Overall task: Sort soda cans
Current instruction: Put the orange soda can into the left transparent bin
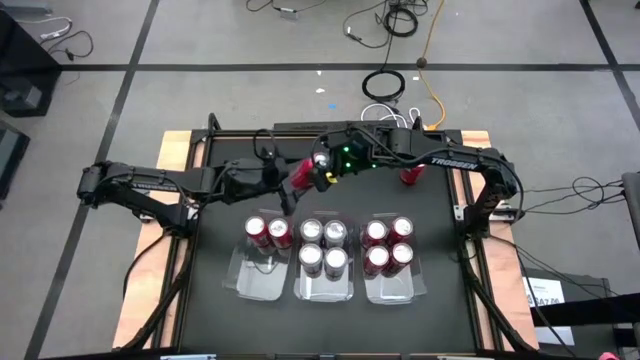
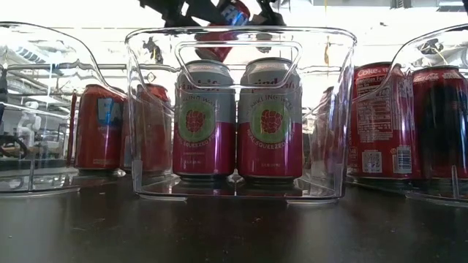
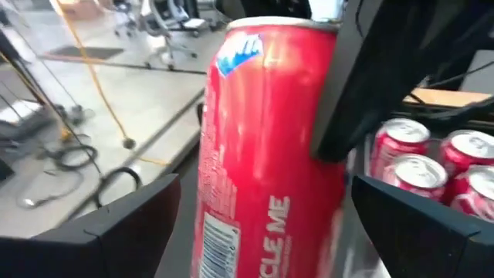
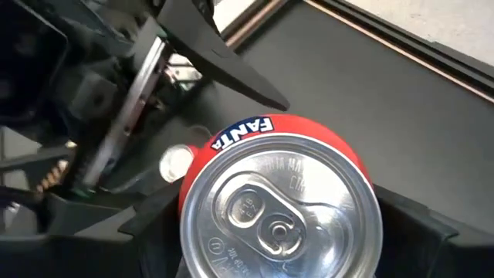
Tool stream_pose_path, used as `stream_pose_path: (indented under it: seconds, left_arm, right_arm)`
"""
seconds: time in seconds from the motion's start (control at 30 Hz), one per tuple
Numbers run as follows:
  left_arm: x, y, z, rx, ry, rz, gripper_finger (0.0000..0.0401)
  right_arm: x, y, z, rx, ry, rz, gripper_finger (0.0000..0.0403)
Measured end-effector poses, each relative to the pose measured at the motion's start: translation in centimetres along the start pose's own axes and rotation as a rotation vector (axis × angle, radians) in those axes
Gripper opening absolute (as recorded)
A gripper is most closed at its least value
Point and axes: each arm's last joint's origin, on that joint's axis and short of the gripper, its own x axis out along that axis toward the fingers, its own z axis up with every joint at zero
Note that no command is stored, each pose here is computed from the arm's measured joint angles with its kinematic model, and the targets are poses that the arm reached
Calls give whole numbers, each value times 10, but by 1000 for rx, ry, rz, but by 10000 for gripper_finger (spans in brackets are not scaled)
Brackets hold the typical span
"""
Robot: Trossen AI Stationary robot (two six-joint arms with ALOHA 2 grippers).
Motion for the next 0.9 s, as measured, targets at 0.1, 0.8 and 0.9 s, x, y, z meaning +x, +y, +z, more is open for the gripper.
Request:
stream_pose_path:
  seconds: [0.1,0.8,0.9]
  left_arm:
    - [0,1,2,11,-19,23,388]
    - [0,1,8,5,-77,38,388]
    - [0,1,8,5,-78,38,388]
  right_arm:
    - [3,1,1,7,-14,8,306]
    - [18,5,4,7,-49,50,306]
    - [18,5,4,6,-50,50,306]
